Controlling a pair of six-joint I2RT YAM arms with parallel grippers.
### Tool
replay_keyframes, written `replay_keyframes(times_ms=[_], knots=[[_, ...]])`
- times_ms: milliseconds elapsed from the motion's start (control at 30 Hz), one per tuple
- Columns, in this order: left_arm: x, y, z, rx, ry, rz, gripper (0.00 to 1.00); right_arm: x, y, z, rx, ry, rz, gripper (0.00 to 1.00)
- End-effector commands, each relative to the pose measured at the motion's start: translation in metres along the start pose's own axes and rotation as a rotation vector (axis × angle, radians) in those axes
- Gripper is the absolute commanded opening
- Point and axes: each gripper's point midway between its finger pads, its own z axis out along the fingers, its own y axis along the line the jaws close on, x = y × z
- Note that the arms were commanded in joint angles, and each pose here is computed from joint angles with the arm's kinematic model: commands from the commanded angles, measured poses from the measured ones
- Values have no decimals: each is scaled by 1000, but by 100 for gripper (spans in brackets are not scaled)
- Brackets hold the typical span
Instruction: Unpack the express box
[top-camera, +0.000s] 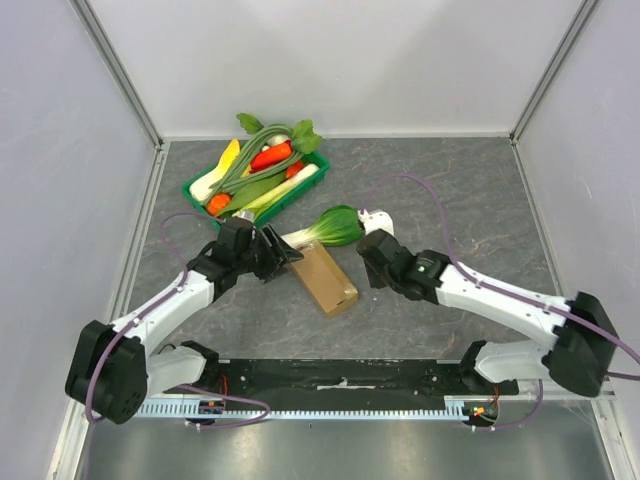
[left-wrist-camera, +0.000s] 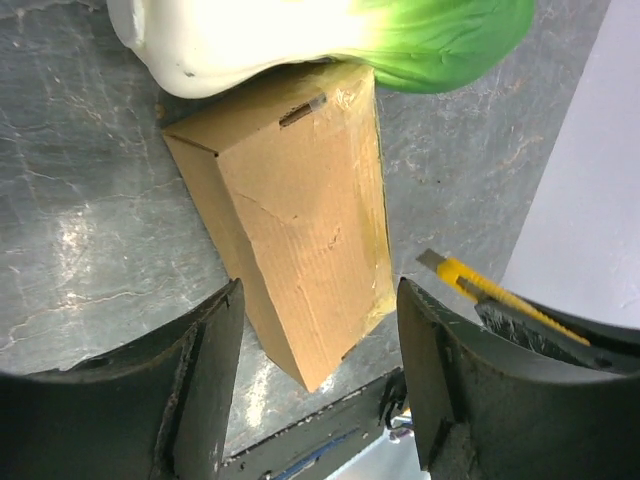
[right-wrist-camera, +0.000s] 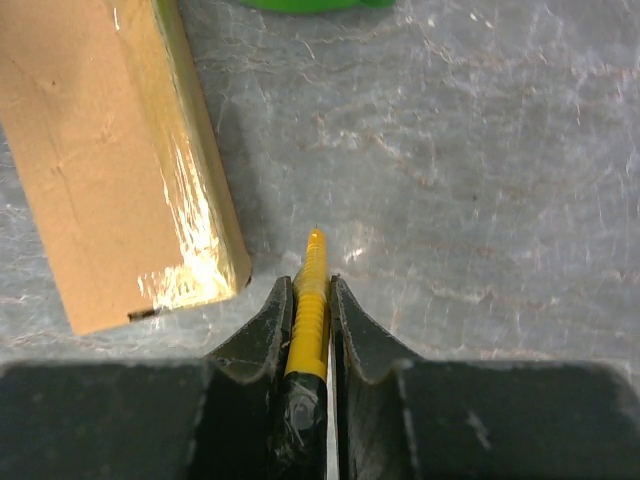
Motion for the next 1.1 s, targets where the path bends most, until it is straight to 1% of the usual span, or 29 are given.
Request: replay_keyframes(times_ms=[0, 133, 200, 233, 300, 333, 367, 400, 433, 467, 500, 533, 567, 600, 633, 667, 700, 733, 767, 800, 833, 867, 900, 967, 1000, 1033, 1067], knots=[[0, 29, 5, -85, -23, 75, 67, -41, 26, 25, -67, -73, -129, 0], [0, 35, 24, -96, 11, 95, 65, -31, 49, 35, -190, -44, -176, 0], [4, 39, 36, -100, 53, 122, 63, -24, 56, 33, -241, -24, -181, 0], [3, 26, 40, -48, 70, 145, 62, -14, 63, 30, -294, 8, -174, 0], [9, 21, 48, -21, 120, 194, 59, -8, 69, 19, -355, 13, -155, 0], [11, 15, 55, 1, 157, 219, 55, 4, 71, 14, -391, 42, -146, 0], [15, 12, 58, 14, 180, 236, 54, 3, 72, 3, -411, 27, -114, 0], [22, 6, 60, 35, 202, 259, 52, 10, 78, -4, -448, 39, -110, 0], [25, 2, 64, 53, 222, 285, 52, 21, 79, -9, -470, 60, -105, 0], [29, -3, 65, 74, 234, 305, 52, 23, 82, -18, -494, 59, -73, 0], [34, -8, 67, 93, 251, 325, 52, 31, 88, -25, -519, 72, -84, 0], [36, -17, 70, 127, 264, 352, 53, 39, 90, -27, -525, 84, -81, 0], [37, -21, 72, 140, 271, 367, 54, 42, 85, -28, -492, 85, -66, 0], [33, -27, 73, 145, 265, 378, 55, 47, 84, -30, -478, 97, -71, 0], [27, -26, 76, 119, 234, 382, 56, 46, 75, -28, -424, 88, -67, 0], [24, -19, 72, 62, 229, 378, 57, 44, 59, -28, -347, 77, -61, 0], [17, -18, 69, 27, 194, 382, 59, 34, 53, -33, -313, 48, -55, 0], [2, -10, 67, -46, 119, 378, 61, 27, 47, -39, -289, 30, -53, 0], [-8, -18, 54, -50, 62, 383, 62, 21, 34, -47, -245, 7, -51, 0], [-16, -6, 46, -125, 16, 376, 64, 5, 33, -59, -249, -36, -55, 0], [-21, -7, 36, -139, -21, 360, 66, -4, 29, -67, -243, -63, -56, 0], [-27, -16, 18, -118, -72, 358, 66, -8, 22, -71, -214, -68, -70, 0], [-25, -10, 7, -140, -81, 349, 67, -23, 16, -76, -179, -113, -84, 0], [-25, -3, -10, -165, -120, 296, 66, -35, 5, -72, -107, -130, -103, 0], [-20, 5, -27, -186, -135, 256, 66, -47, -5, -67, -65, -145, -93, 0], [-16, 10, -33, -190, -131, 237, 65, -49, -8, -55, -34, -128, -127, 0], [-7, 21, -38, -204, -117, 221, 63, -62, -14, -46, -5, -151, -111, 0]])
